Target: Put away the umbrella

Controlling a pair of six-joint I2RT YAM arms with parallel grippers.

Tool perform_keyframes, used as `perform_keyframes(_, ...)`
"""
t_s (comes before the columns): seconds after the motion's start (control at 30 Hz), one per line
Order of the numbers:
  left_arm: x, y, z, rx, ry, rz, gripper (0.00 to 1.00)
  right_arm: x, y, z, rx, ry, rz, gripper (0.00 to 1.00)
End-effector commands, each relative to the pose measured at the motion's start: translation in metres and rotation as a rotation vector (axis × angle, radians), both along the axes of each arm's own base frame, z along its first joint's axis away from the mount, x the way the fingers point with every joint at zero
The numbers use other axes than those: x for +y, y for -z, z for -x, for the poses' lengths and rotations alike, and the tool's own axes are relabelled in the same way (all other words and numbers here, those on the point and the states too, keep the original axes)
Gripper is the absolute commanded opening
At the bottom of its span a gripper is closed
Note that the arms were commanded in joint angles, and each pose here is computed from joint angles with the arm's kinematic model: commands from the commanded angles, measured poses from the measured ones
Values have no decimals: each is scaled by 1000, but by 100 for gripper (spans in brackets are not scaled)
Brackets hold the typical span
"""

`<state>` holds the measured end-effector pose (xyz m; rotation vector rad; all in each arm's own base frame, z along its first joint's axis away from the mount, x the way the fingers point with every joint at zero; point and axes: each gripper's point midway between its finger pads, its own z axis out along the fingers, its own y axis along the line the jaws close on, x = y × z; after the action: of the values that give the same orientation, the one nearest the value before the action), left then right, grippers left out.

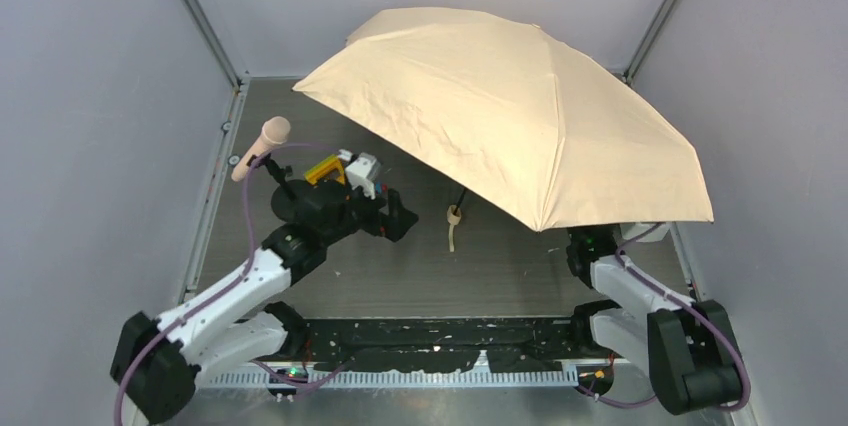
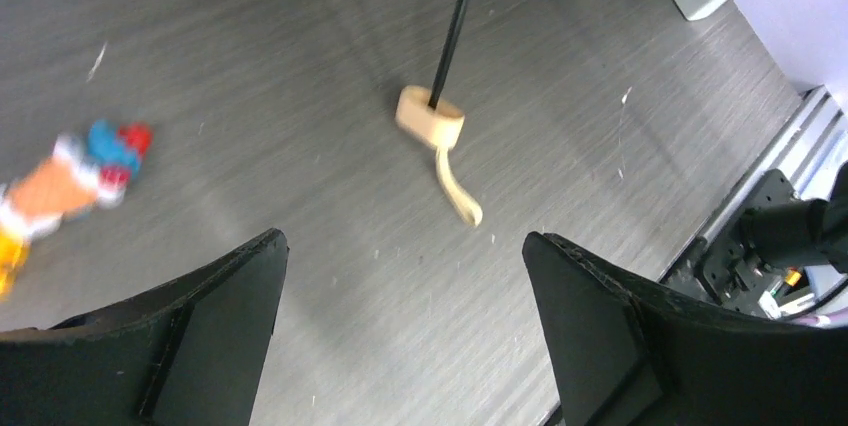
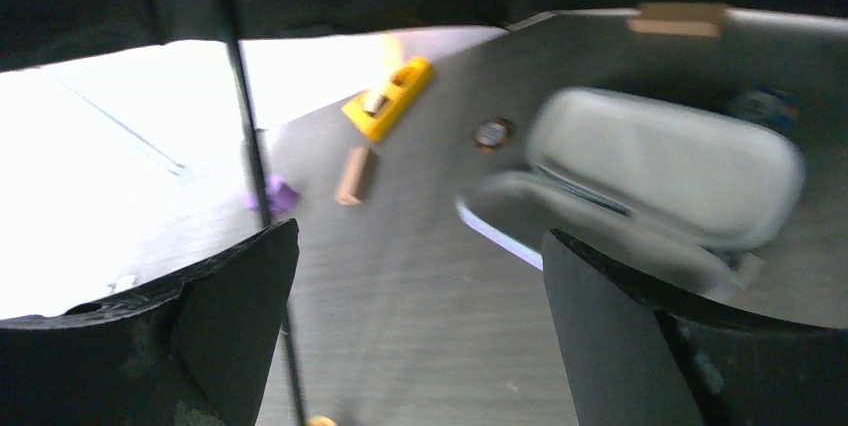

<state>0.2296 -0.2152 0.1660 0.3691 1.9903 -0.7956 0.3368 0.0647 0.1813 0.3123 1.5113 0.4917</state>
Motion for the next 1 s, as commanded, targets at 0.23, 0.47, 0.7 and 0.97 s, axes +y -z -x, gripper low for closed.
perform_keyframes(0.23, -139, -54, -94, -242, 197, 82, 94, 37, -92, -34, -278, -98, -227, 98)
perform_keyframes(0.47, -184, -37, -123, -226, 271, 108, 98, 44, -85, -46, -284, -124, -261, 100)
perform_keyframes(0.7, -220, -25, -126, -189, 402, 167, 86, 45, -90, -62, -290, -197, -263, 93)
perform_keyframes(0.97, -241, -31, -99, -165, 615, 266, 0, 55, -108, -85, -319, -406, -311, 84)
